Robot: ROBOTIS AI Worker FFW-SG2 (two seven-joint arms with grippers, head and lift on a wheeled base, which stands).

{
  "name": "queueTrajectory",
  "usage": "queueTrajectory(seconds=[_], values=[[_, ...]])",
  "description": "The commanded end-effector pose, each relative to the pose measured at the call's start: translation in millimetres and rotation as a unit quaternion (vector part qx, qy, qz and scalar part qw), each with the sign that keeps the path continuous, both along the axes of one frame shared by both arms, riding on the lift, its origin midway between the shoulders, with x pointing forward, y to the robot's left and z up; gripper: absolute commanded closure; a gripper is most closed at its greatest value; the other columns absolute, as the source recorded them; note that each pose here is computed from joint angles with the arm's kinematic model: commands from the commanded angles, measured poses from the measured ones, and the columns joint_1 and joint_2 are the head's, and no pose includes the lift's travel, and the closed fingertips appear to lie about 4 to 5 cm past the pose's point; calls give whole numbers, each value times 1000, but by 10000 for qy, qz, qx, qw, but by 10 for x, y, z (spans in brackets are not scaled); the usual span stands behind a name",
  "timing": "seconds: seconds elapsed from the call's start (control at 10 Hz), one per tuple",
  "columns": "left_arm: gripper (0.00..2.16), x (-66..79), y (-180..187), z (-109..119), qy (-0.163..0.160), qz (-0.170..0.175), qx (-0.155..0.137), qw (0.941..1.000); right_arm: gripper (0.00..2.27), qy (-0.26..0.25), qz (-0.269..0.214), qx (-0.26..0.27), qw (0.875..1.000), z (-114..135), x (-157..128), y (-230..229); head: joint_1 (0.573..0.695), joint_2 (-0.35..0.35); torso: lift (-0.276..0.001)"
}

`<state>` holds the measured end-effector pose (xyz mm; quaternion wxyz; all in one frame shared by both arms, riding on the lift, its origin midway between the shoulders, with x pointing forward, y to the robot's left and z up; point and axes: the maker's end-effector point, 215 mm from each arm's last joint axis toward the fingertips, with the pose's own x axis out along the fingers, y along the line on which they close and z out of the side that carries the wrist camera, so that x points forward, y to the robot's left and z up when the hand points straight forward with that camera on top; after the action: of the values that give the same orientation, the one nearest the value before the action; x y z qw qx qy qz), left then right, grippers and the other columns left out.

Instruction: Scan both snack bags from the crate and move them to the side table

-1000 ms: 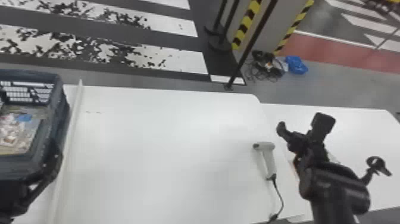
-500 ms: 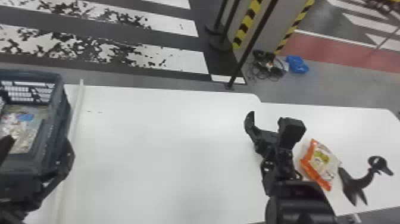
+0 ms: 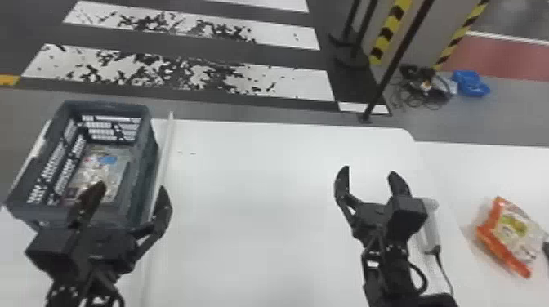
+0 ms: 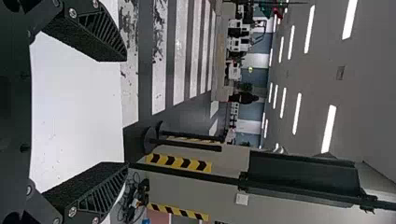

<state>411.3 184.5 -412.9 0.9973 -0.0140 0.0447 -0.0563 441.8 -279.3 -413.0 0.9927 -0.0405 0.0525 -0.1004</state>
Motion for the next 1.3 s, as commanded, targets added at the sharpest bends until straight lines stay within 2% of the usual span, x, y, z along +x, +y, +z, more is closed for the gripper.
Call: queueTrajectory(seconds=[0.0,0.3,0.5,0.6,0.9,1.1,1.2], values=[[39,1,-11,29,-33,6,12,10000,147,22,168,37,9998,-80,-115,268,695,-133,-29],[43,34,-22,160,-95,-5,68,9999,151,172,253,169,9994,-264,-280,523,695,-82,-29],[73,111,235,227,196,287,202,9992,151,225,239,160,9993,-320,-300,523,695,-60,-29],[80,177,399,327,202,401,260,9987,151,256,243,149,9993,-353,-305,519,695,-40,-29],[93,456,913,551,271,746,444,9959,151,337,264,127,9990,-433,-341,502,695,18,-29],[90,687,1097,482,686,675,632,9934,151,380,279,136,9988,-476,-355,499,695,57,-29],[90,810,1182,548,709,676,686,9928,151,419,292,138,9986,-510,-366,516,695,71,-29]])
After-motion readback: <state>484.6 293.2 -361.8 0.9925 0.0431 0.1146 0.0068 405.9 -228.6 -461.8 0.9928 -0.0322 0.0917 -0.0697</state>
